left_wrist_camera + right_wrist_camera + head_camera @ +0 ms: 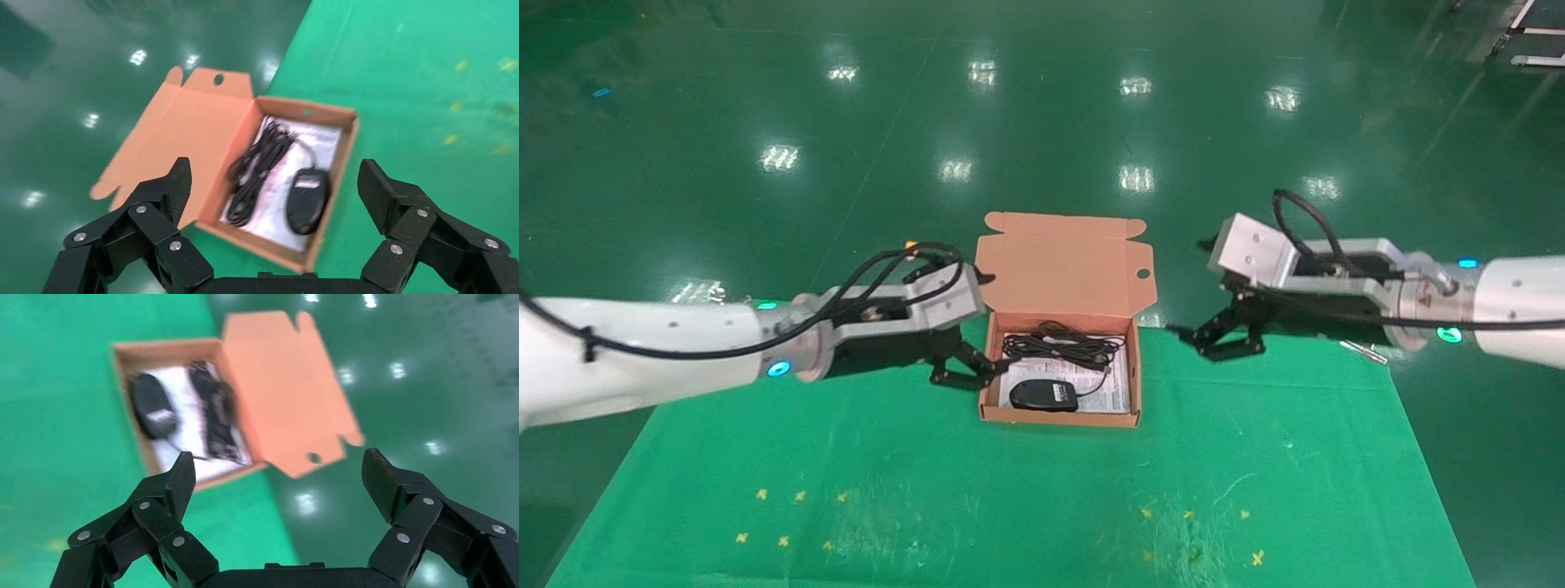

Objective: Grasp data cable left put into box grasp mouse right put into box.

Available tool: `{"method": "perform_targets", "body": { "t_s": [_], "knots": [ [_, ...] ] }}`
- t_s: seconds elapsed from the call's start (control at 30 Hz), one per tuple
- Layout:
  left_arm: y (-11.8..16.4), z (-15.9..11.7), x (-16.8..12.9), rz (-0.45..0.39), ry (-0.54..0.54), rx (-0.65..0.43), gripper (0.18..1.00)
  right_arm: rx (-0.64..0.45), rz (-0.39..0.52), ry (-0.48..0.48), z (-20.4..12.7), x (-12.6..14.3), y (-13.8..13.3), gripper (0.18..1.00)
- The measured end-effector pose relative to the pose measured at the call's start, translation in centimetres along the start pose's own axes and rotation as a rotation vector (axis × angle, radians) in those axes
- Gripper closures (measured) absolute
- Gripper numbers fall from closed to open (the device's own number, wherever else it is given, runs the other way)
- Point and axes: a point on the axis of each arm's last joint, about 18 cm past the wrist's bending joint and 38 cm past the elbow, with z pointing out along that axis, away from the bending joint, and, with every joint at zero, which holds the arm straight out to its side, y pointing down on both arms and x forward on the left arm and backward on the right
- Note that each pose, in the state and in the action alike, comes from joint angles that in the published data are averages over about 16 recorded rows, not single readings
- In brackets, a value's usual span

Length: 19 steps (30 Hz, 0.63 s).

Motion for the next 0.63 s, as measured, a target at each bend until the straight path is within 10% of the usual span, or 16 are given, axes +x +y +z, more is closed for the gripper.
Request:
{"method": "perform_targets", "body": {
  "t_s": [0.63],
  "knots": [
    [-0.1, -6.0, 2.5, -0.207, 0.112, 0.171, 0.184, 0.2, 0.176, -0.176, -2.8, -4.7, -0.7, 0.178]
  ]
}}
